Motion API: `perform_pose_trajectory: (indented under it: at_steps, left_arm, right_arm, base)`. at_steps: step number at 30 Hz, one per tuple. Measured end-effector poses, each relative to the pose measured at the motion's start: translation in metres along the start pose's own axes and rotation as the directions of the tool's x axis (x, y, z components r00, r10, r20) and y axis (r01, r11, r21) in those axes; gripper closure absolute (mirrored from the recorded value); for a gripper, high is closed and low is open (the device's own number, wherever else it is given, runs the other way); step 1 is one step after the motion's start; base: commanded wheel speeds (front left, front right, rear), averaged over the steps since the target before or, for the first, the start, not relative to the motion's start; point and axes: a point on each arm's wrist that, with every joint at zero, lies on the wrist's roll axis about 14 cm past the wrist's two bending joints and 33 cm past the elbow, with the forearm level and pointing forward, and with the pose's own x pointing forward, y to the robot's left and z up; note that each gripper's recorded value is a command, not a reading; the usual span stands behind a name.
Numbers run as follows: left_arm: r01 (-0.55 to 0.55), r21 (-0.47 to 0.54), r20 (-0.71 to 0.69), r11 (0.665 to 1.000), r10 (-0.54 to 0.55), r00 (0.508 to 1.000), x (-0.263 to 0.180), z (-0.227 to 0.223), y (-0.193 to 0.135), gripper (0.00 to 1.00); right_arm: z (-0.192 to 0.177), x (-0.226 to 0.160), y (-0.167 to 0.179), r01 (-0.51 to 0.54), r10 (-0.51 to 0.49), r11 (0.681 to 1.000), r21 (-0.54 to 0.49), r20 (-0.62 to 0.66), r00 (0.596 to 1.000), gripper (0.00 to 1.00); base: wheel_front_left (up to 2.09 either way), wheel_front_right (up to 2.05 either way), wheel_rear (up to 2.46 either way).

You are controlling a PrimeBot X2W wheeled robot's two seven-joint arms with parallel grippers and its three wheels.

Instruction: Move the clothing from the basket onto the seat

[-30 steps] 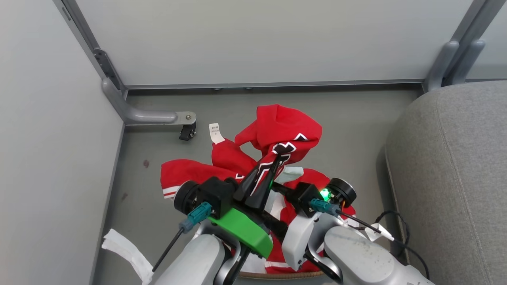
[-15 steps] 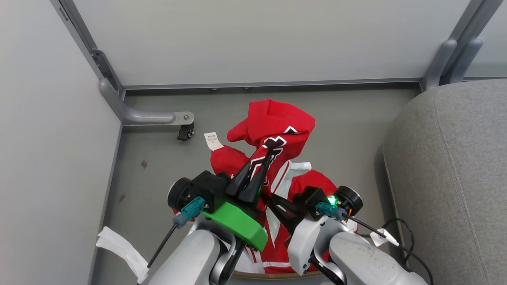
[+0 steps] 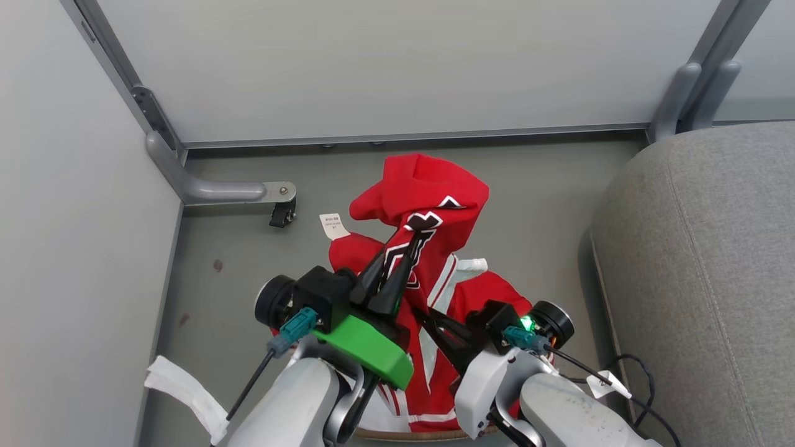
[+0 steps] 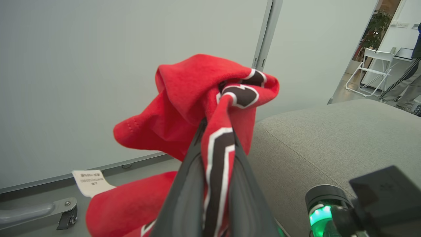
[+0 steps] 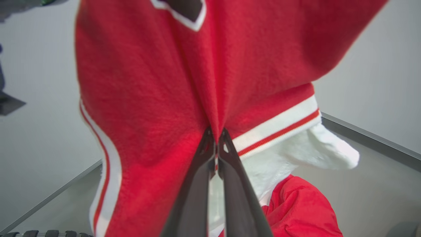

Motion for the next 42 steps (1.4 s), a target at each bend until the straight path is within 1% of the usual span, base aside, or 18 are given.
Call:
perform_pose_trajectory:
  at_steps: [1, 2, 3, 9, 13, 15, 18, 23, 26, 33, 34, 35, 42]
  left_arm:
    - [-0.01, 0.004, 0.009, 1.0, 0.01, 1.0, 0.0, 0.003, 0.002, 0.73]
    - [-0.018, 0.008, 0.018, 1.0, 0.018, 1.0, 0.0, 0.006, 0.003, 0.12]
    - [-0.028, 0.008, 0.024, 1.0, 0.028, 0.999, 0.0, 0.007, 0.005, 0.0]
    - [-0.051, 0.044, 0.002, 0.998, 0.051, 0.999, -0.003, -0.002, 0.011, 0.0]
    - [-0.052, 0.062, -0.017, 0.997, 0.053, 0.998, 0.0, -0.009, 0.015, 0.0]
    - [-0.048, 0.072, -0.031, 0.996, 0.05, 0.998, 0.001, -0.014, 0.016, 0.0]
    - [-0.035, 0.075, -0.048, 0.997, 0.039, 0.998, 0.005, -0.021, 0.016, 0.0]
    - [0.003, 0.084, -0.071, 0.996, 0.003, 0.997, 0.016, -0.031, 0.01, 0.0]
    - [0.029, 0.075, -0.09, 0.997, -0.022, 0.996, 0.021, -0.04, 0.004, 0.0]
    - [0.121, 0.057, -0.113, 0.991, -0.114, 0.987, 0.043, -0.055, -0.022, 0.0]
    - [0.137, 0.057, -0.117, 0.989, -0.13, 0.985, 0.046, -0.057, -0.027, 0.0]
    - [0.165, 0.049, -0.121, 0.985, -0.158, 0.98, 0.051, -0.061, -0.036, 0.0]
    - [0.288, 0.028, -0.136, 0.957, -0.282, 0.95, 0.068, -0.074, -0.077, 0.0]
  right_arm:
    - [0.003, 0.0, 0.0, 0.0, 0.0, 1.0, -0.004, 0.01, 1.0, 1.0]
    - [0.006, 0.0, 0.0, 0.001, -0.001, 1.0, -0.005, 0.019, 1.0, 1.0]
    - [0.008, 0.0, -0.001, 0.004, -0.004, 1.0, -0.007, 0.027, 1.0, 1.0]
    - [0.017, -0.008, -0.004, 0.03, -0.03, 1.0, 0.002, 0.067, 0.997, 1.0]
    - [0.029, -0.017, -0.015, 0.072, -0.073, 0.997, 0.008, 0.112, 0.991, 1.0]
    - [0.034, -0.023, -0.021, 0.098, -0.099, 0.995, 0.014, 0.132, 0.986, 1.0]
    - [0.045, -0.037, -0.039, 0.164, -0.168, 0.986, 0.035, 0.176, 0.97, 1.0]
    - [0.048, -0.063, -0.061, 0.255, -0.261, 0.965, 0.055, 0.201, 0.944, 1.0]
    - [0.047, -0.081, -0.074, 0.314, -0.321, 0.947, 0.064, 0.207, 0.924, 1.0]
    - [0.056, -0.122, -0.101, 0.446, -0.45, 0.892, 0.074, 0.244, 0.859, 1.0]
    - [0.058, -0.129, -0.105, 0.465, -0.468, 0.882, 0.076, 0.249, 0.848, 1.0]
    - [0.061, -0.141, -0.112, 0.499, -0.501, 0.863, 0.077, 0.259, 0.826, 1.0]
    - [0.073, -0.185, -0.131, 0.616, -0.605, 0.785, 0.067, 0.296, 0.739, 1.0]
  base:
    - [0.0, 0.0, 0.0]
    - [0.0, 0.0, 0.0]
    - [0.0, 0.0, 0.0]
    - [0.0, 0.0, 0.0]
    - [0.0, 0.0, 0.0]
    - [0.0, 0.0, 0.0]
    - [0.0, 0.0, 0.0]
    - [0.0, 0.0, 0.0]
    - [0.0, 0.0, 0.0]
    - [0.0, 0.0, 0.0]
    - [0.0, 0.0, 0.0]
    - [0.0, 0.0, 0.0]
    - [0.0, 0.0, 0.0]
